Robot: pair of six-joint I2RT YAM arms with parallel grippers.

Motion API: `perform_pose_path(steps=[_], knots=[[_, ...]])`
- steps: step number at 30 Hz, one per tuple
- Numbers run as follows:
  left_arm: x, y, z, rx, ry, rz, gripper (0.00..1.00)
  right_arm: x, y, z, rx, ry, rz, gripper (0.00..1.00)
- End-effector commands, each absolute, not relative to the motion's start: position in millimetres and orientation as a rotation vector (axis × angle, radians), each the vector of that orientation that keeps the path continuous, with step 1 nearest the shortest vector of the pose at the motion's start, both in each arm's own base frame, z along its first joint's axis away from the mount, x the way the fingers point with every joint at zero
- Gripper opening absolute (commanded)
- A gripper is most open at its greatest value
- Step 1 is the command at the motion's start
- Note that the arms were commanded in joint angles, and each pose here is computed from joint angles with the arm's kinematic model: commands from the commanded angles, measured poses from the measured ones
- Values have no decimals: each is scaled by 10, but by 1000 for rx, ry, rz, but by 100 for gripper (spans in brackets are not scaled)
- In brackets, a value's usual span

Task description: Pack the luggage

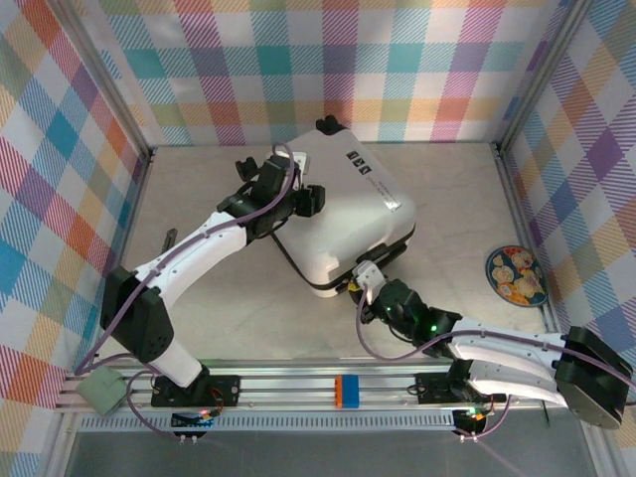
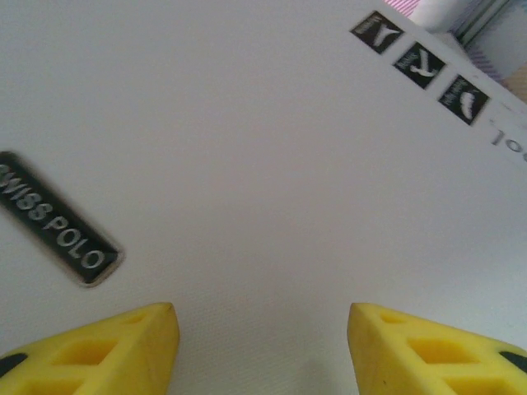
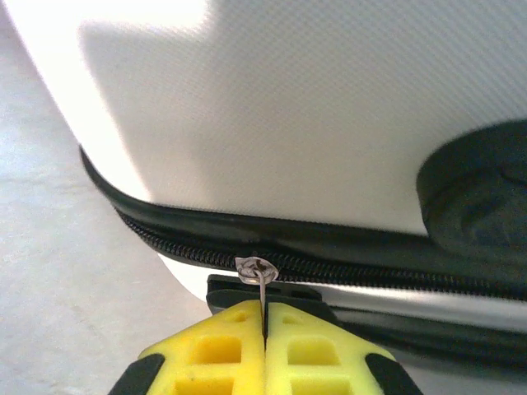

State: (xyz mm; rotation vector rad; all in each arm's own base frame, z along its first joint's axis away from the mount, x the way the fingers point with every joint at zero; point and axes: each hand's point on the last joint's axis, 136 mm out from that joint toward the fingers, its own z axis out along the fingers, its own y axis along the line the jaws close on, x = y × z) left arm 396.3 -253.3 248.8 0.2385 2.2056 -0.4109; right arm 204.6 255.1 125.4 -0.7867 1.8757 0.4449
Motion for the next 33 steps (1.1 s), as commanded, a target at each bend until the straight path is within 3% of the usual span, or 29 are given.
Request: perform_pose_path(steps=[1, 5, 10, 13, 15, 27, 31, 33], knots=[[3679, -2394, 2451, 320, 2264, -256, 59, 2048, 2848, 1681, -778, 1722, 545, 0], [3562, -2722, 2510, 391, 2225, -247, 60, 2092, 2930, 1628, -771, 1729, 546, 0], [3511, -2805, 2052, 394, 2292, -114, 59, 2297, 2707, 1587, -626, 1788, 403, 0], [3511, -2627, 1783, 360, 2339, 24, 59, 2591, 1842, 1554, -146, 1890, 20, 0], [3516, -2510, 1619, 341, 2374, 61, 58, 2545, 1576, 1536, -42, 1880, -17, 0], [3658, -2025, 1315, 245, 2463, 68, 53, 2436, 1846, 1589, -328, 1843, 239, 0], [3710, -1870, 1298, 203, 2472, 62, 52, 2575, 1219, 1503, -42, 1916, -54, 0], [3713, -1829, 1270, 201, 2480, 66, 51, 2604, 964, 1504, 80, 1926, -64, 0]])
